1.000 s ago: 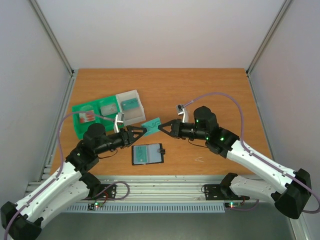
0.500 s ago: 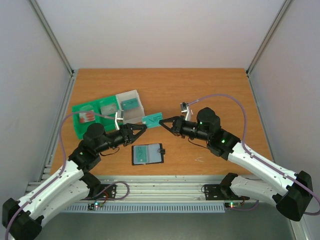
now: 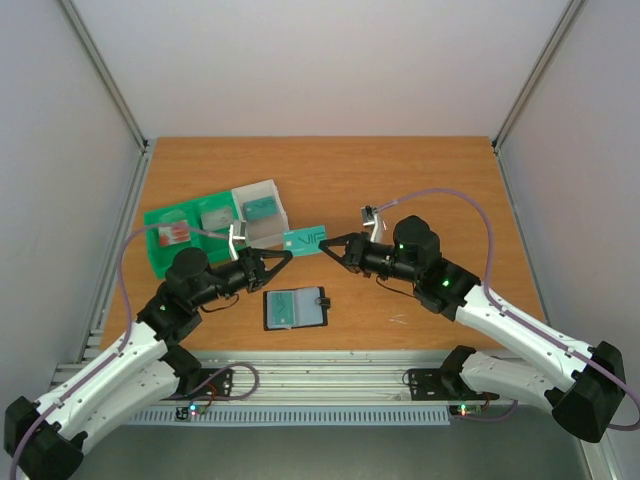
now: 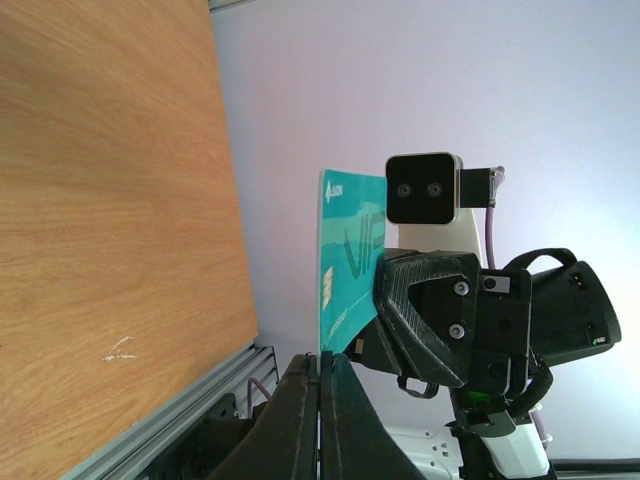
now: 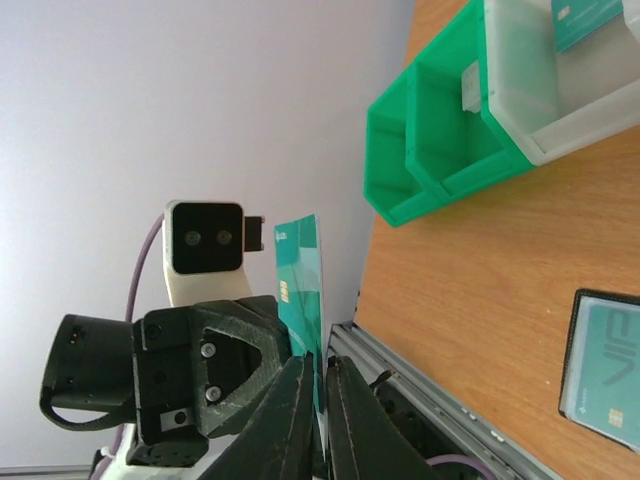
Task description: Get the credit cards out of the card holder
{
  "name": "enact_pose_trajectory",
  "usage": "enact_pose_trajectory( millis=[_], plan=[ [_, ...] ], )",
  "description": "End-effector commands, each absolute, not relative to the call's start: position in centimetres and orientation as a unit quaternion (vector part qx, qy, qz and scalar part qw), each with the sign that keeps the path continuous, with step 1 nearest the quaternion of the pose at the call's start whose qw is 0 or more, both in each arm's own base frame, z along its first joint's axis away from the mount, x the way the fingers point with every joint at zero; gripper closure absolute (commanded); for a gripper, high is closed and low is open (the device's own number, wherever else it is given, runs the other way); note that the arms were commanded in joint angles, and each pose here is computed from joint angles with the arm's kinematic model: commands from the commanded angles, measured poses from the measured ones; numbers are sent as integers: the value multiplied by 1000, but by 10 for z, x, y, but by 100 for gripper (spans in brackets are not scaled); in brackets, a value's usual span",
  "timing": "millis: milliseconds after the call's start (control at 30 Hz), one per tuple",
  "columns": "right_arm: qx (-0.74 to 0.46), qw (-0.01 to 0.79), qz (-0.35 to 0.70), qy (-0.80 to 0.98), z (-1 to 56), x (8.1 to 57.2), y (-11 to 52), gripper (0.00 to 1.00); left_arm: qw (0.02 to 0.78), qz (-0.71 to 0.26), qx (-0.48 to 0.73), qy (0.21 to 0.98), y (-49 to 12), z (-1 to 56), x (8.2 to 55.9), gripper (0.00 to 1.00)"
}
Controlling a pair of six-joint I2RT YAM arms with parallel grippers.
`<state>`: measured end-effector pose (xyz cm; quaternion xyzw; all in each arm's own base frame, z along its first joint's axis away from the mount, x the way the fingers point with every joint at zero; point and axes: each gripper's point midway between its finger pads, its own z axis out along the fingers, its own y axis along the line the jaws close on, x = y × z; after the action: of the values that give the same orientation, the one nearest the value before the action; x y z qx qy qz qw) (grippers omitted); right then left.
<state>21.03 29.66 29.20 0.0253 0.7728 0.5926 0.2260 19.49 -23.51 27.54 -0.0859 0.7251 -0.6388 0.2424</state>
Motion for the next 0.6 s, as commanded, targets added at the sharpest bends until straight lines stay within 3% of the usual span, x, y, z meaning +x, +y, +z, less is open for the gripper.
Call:
enact_pose_trajectory(
  millis=[0, 300, 400, 433, 567],
  plan=[
    [12, 228, 581, 781, 287, 205, 293, 88, 268, -644, -79, 712, -233, 283, 198, 100],
    [-9, 240, 541, 806, 269, 196, 278, 31, 295, -593, -80, 745, -228, 268, 211, 100],
    [-15, 248, 525, 814, 267, 194, 272, 7, 299, -566, -83, 764, -228, 259, 220, 99],
    [-17, 250, 519, 817, 266, 194, 270, 2, 296, -553, -88, 774, -227, 252, 223, 99],
    [-26, 256, 503, 825, 264, 191, 264, 1, 316, -528, -94, 783, -220, 249, 237, 100]
  ],
)
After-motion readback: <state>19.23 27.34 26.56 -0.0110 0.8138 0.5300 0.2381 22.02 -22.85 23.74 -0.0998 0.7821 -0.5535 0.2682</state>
